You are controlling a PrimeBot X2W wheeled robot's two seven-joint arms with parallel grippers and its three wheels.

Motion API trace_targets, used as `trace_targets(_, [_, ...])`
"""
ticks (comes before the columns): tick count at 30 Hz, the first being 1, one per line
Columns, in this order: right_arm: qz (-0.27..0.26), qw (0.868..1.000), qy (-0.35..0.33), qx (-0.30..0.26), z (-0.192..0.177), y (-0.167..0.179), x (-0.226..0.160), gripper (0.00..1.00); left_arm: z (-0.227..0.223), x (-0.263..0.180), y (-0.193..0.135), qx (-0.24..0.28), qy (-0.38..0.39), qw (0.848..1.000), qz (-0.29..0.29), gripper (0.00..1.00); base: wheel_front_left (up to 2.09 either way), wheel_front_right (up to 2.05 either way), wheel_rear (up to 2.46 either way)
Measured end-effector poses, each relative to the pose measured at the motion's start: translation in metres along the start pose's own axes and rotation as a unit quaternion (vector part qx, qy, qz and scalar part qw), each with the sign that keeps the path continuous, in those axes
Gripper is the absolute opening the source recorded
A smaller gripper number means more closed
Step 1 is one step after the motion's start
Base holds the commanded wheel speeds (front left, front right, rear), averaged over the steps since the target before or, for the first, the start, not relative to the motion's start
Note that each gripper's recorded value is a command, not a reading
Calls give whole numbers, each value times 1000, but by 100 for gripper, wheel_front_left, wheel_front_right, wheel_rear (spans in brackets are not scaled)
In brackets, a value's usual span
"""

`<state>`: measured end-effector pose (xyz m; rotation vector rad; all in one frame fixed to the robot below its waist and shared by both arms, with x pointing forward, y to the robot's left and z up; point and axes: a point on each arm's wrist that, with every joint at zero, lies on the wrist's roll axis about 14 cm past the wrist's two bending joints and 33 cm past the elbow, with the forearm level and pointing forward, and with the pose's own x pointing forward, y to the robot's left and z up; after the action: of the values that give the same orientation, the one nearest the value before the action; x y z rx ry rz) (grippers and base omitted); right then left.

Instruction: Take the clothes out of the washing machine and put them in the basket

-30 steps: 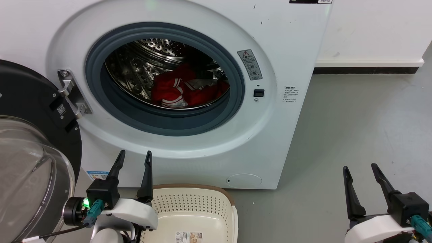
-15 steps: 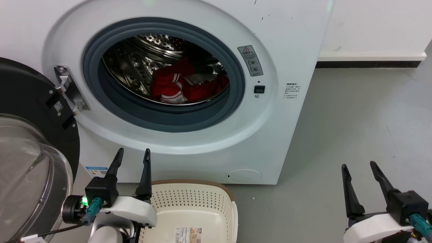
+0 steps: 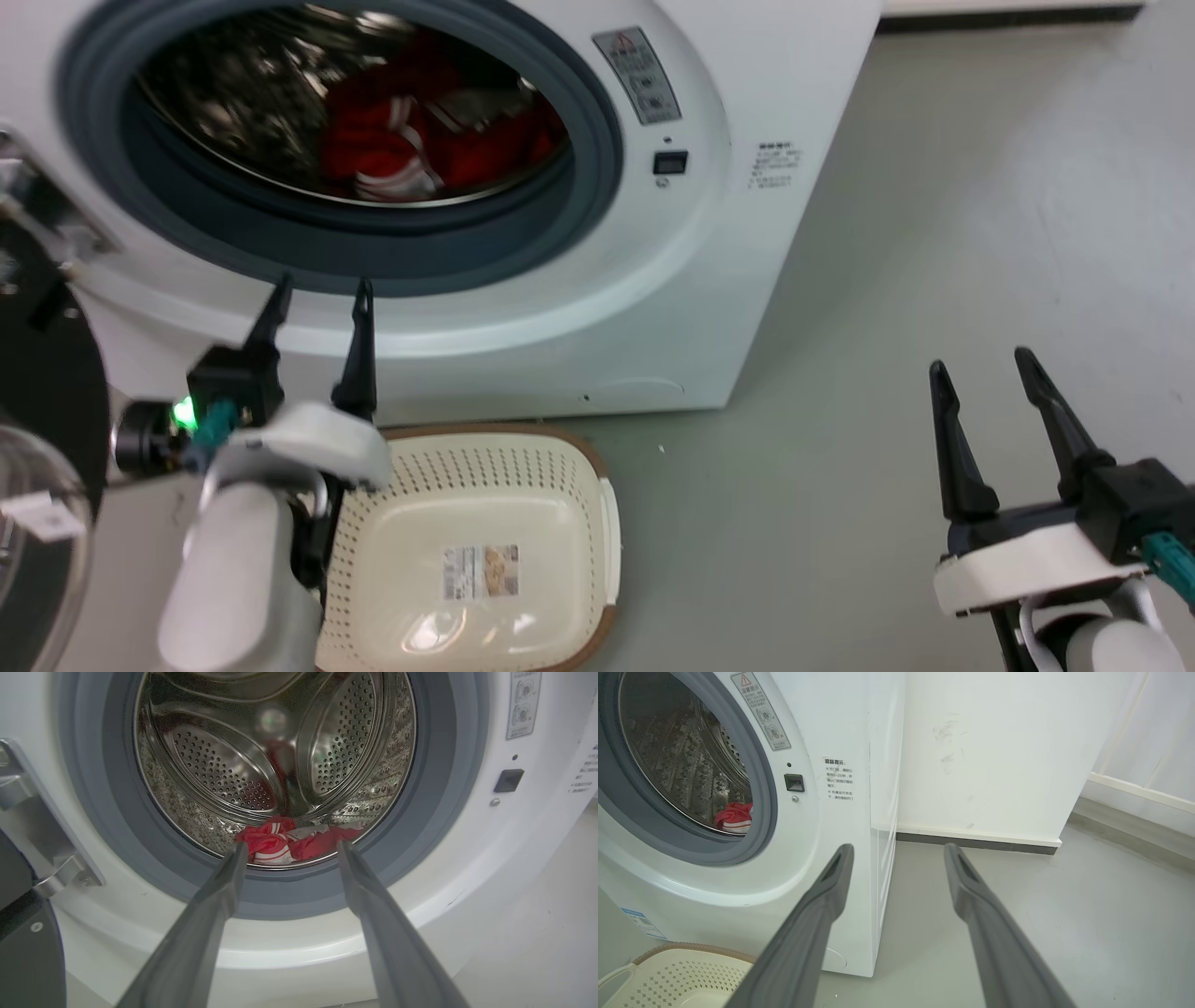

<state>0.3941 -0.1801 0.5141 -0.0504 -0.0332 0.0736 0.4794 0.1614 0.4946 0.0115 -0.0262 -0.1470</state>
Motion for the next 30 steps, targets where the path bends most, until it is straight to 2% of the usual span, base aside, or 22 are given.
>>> trace_targets(9, [-15, 999, 28, 8, -36, -13, 25, 100, -40, 90, -11, 56, 48, 996, -58, 100, 0, 0, 0])
trace_targets(17, [-39, 998, 57, 16, -68, -29, 27, 100, -76, 157, -28, 98, 82, 987, -100, 100, 0, 0, 0])
trace_targets(24, [-61, 994, 85, 22, -91, -43, 21, 100, -95, 206, -31, 118, 101, 982, -106, 100, 0, 0, 0])
trace_targets(30, [-76, 991, 107, 23, -106, -52, 16, 100, -106, 239, -16, 147, 120, 978, -91, 100, 0, 0, 0])
